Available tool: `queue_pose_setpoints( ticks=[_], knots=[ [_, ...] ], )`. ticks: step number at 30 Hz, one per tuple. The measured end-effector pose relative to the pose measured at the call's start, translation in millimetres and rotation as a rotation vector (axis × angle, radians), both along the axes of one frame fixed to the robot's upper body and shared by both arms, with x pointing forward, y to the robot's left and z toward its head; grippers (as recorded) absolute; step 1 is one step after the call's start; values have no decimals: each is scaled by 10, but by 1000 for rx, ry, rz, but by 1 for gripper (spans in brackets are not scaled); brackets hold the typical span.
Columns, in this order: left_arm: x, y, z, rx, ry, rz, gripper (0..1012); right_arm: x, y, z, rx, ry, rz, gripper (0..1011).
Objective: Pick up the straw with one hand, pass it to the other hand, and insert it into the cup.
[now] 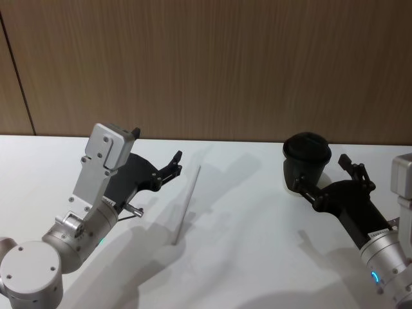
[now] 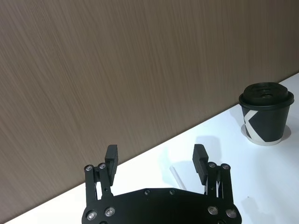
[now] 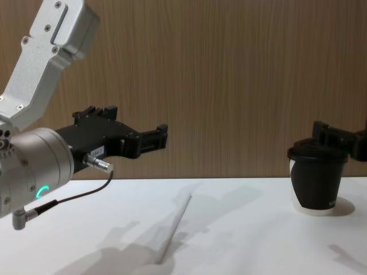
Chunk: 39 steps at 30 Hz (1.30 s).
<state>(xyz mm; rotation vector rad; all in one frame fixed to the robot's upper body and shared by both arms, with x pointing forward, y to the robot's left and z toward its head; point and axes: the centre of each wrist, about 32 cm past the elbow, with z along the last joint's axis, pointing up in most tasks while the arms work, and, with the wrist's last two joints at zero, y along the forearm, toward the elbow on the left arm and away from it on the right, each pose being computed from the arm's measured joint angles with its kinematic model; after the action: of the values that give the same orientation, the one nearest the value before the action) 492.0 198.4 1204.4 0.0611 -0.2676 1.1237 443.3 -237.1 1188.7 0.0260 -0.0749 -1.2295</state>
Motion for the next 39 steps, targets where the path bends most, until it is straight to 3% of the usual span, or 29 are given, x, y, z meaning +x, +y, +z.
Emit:
queue_pose_setpoints(
  ticks=[39],
  knots=[
    [0, 0, 0, 0, 0, 0, 1003, 0, 0, 0, 0, 0, 0, 1001]
  ],
)
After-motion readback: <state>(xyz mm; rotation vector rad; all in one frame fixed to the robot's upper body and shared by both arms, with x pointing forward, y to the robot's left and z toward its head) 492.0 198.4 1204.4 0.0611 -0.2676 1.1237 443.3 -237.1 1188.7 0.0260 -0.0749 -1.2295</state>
